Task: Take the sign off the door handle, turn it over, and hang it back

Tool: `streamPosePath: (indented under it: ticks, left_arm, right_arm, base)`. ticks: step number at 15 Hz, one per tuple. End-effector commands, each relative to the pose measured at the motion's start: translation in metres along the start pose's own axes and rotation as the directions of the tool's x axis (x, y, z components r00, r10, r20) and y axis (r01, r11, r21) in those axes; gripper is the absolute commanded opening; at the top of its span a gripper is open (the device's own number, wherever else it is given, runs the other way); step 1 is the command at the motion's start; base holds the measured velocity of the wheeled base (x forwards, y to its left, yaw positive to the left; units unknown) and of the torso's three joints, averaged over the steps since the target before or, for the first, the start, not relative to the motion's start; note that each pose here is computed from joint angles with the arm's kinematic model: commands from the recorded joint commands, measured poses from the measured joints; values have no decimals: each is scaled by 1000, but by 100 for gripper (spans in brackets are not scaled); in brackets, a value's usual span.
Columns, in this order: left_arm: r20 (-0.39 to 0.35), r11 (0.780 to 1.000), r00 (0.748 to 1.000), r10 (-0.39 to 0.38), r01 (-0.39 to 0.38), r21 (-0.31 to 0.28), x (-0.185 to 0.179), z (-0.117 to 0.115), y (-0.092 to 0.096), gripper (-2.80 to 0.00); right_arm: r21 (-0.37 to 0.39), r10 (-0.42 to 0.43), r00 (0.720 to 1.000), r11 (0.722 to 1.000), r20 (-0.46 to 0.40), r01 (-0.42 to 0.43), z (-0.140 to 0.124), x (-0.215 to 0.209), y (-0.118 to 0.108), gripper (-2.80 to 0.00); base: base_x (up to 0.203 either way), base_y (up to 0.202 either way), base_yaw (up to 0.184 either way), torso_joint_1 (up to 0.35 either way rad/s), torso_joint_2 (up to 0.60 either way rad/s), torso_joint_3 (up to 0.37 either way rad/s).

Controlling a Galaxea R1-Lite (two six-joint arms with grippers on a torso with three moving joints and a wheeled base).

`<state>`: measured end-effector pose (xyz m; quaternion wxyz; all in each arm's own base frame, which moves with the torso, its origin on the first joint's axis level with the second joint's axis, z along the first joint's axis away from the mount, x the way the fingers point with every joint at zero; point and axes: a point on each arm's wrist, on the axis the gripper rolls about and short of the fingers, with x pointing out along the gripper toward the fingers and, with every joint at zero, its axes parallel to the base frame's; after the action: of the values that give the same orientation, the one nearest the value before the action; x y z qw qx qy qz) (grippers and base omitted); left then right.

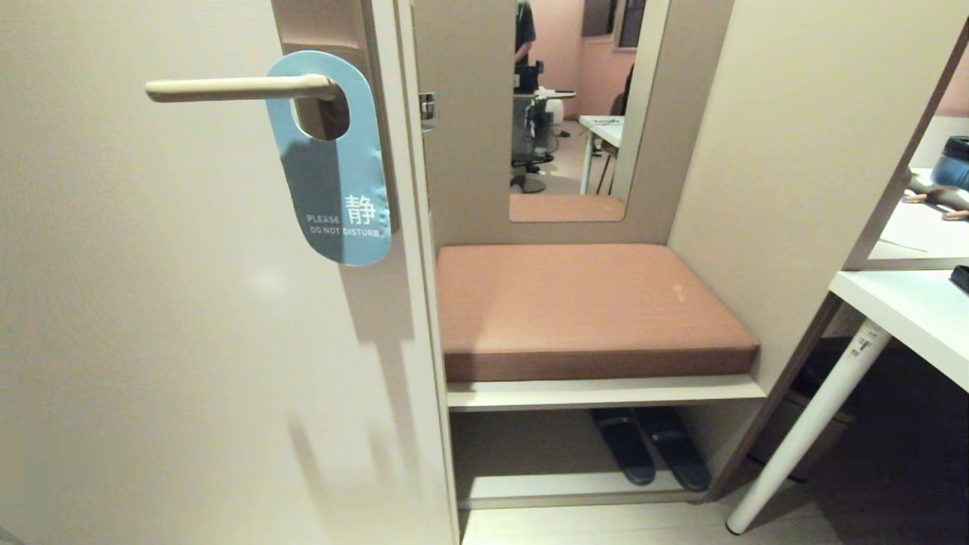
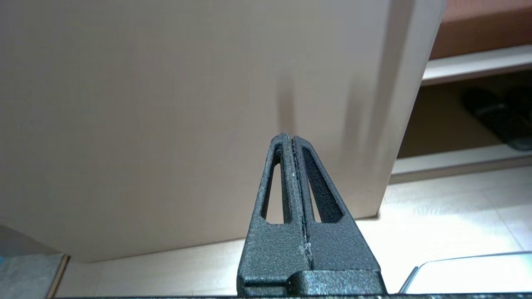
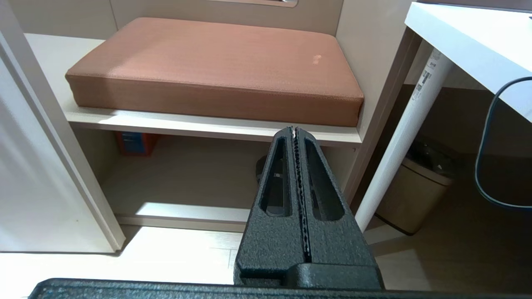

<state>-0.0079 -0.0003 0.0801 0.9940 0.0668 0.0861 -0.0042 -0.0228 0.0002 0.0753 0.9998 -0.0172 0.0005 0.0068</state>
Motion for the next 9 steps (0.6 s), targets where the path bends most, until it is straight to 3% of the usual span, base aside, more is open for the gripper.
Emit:
streamPosePath:
  ticks: [1,4,9]
  left_arm:
    - [93,1000,996,10,-9,-7,-8,-4,-1,-280]
    - [165,998,986,15,-5,-62,-14,-8,-1,-280]
    - [163,998,986,17,-8,-58,-14,-8,-1,-280]
  right_arm:
    - [-1,0,1000,1000,0,0,0,0,0,-280]
    - [-1,0,1000,1000,0,0,0,0,0,-280]
    - [-1,0,1000,1000,-1,0,0,0,0,-280]
  base:
    - [0,0,0,0,0,0]
    - [0,0,0,0,0,0]
    - [0,0,0,0,0,0]
